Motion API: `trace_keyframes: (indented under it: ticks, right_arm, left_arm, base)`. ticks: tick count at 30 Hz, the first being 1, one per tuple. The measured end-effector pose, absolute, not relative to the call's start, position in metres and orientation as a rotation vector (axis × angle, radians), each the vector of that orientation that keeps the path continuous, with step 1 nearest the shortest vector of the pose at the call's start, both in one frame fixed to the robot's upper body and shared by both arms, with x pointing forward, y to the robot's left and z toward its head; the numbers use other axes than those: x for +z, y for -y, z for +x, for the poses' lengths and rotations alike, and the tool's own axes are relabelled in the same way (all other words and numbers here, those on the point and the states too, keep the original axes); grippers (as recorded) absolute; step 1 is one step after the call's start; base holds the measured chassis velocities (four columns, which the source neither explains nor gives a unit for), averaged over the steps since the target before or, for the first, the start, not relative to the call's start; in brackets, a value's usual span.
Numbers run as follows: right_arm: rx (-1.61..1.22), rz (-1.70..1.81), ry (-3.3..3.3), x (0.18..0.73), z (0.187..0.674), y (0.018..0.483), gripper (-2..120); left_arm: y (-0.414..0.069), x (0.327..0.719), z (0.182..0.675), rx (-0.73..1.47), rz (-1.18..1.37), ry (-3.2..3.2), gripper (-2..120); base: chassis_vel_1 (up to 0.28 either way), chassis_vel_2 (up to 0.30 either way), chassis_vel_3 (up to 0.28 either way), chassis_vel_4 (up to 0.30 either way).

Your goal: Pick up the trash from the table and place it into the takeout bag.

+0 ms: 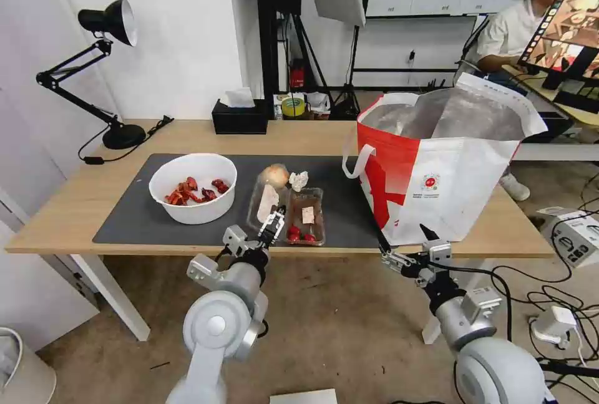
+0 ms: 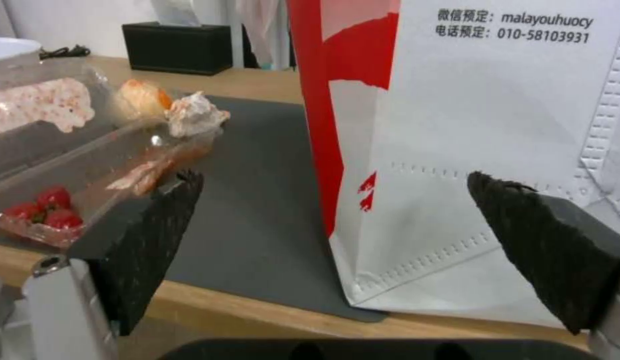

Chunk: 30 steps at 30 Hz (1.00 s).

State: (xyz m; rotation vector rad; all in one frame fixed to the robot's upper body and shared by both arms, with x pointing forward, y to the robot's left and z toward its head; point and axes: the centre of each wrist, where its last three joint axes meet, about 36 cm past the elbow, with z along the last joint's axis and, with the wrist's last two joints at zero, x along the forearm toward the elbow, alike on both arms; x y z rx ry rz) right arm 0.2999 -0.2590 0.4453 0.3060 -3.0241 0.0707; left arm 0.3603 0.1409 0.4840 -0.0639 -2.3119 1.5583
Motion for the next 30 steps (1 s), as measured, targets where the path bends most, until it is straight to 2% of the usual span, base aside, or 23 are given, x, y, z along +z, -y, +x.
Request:
trace_keyframes:
  ticks: [30]
  right_arm:
    - [0.078,0.301,3.027,0.4448,0.2993,0.2611,100]
  left_arm:
    - [-0.1343,0.4916,0.3668,1.605,-0.178,2.343,100]
  base:
    - [0.0,0.0,0.0,0.0]
